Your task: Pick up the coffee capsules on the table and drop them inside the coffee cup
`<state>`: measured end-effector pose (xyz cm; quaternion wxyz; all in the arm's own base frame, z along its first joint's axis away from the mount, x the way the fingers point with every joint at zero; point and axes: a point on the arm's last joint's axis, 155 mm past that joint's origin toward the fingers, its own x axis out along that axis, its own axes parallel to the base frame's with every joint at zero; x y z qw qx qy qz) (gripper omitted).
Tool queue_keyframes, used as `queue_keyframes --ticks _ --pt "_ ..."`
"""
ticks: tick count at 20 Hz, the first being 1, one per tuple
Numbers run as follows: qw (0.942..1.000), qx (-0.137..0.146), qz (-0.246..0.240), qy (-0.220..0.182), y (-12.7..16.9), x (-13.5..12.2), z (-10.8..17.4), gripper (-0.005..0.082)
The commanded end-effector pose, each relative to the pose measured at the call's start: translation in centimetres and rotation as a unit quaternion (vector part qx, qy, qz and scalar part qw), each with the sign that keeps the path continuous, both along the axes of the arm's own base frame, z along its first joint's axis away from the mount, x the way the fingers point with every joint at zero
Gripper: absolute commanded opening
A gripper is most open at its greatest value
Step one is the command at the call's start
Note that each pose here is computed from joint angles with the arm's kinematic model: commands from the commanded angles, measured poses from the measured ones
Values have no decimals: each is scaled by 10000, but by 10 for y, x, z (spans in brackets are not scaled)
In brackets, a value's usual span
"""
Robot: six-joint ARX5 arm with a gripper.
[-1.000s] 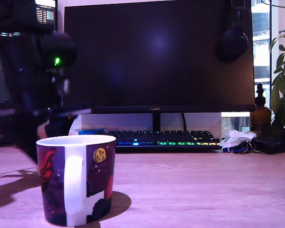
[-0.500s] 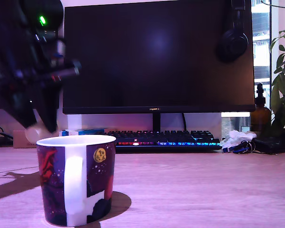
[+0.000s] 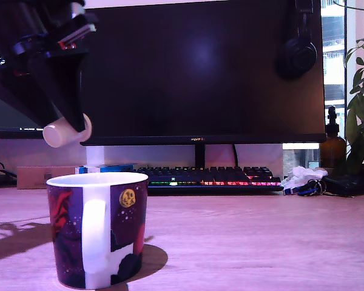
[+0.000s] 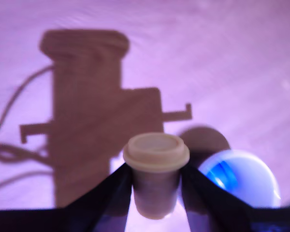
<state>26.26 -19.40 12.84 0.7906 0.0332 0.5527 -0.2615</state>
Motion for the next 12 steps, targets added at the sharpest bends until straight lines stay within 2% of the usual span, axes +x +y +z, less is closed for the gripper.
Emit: queue_keyframes --ticks 1,4,9,12 --pt "9998 -39 -188 0 -8 -5 0 210" --pt "9989 -159 -428 132 -20 -18 1 210" --pt "9965 15 -701 454 -24 -44 -5 210" --pt "9953 59 -821 517 -28 -51 -8 210"
